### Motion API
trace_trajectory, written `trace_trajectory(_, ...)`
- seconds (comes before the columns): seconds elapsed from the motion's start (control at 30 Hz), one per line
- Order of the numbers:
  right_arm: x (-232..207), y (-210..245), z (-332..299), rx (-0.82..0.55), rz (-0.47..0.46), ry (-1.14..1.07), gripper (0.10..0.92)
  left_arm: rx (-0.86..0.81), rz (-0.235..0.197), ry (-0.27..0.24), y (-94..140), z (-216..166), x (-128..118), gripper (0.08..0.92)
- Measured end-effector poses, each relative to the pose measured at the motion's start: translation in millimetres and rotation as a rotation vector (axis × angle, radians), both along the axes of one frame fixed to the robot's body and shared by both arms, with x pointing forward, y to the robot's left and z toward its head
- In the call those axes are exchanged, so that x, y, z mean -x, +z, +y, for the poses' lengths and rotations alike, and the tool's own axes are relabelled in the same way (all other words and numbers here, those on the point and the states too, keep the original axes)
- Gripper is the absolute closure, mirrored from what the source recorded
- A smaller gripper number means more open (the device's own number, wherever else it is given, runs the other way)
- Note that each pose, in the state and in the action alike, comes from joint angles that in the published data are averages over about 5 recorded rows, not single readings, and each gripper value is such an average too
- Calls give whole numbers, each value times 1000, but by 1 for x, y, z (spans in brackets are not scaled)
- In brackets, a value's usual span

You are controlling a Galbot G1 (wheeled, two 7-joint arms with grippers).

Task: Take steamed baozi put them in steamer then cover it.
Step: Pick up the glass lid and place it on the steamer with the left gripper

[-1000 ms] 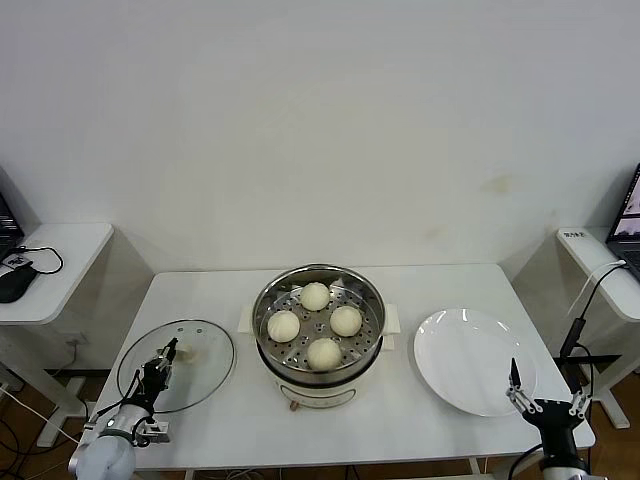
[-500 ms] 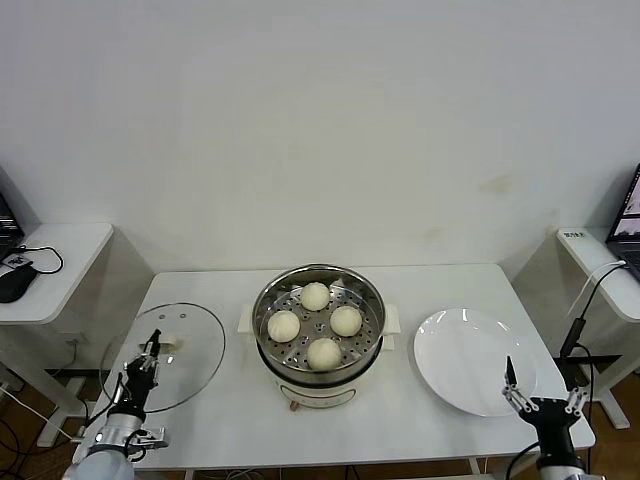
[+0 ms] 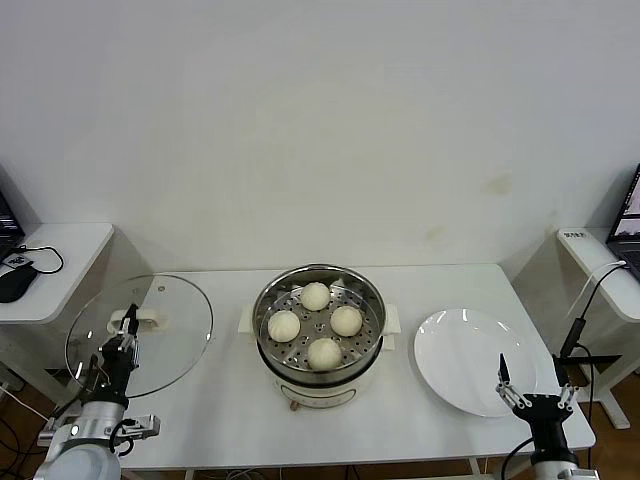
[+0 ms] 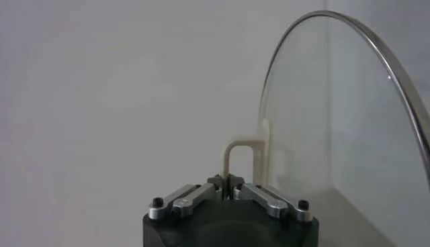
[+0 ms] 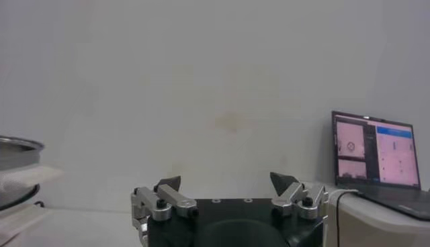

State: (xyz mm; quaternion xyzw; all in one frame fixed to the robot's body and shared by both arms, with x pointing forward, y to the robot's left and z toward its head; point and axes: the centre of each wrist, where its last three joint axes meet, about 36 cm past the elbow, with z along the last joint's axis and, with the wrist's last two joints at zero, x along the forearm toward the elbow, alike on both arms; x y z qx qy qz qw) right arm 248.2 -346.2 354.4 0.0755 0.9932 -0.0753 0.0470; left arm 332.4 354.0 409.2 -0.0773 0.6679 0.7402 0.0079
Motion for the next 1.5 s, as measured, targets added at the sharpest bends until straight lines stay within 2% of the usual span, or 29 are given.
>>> trace_trajectory(0.17,-2,-3,4,2,5,4,199,20,-16,-36,32,-22,-1,869)
trace_trajectory(0.33,-5,-6,10,11,11,7,200,47,-10,-90,52,-47,-5,869)
trace_trajectory(0.57,-8,-10,21,24,24,6,200,90,10,-159,65,-88,-13,869)
trace_trajectory(0.77,-14,-13,33,33,34,11,200,118,43,-191,66,-126,-18,869)
trace_trajectory(1.07,-21,-20,49,53,52,35,200,161,100,-182,52,-181,-31,869)
trace_trajectory(1.3,-23,-25,54,65,61,51,200,172,111,-134,44,-217,-49,869)
trace_trajectory(1.5,-24,-29,59,65,68,63,199,161,120,-116,39,-245,-54,869)
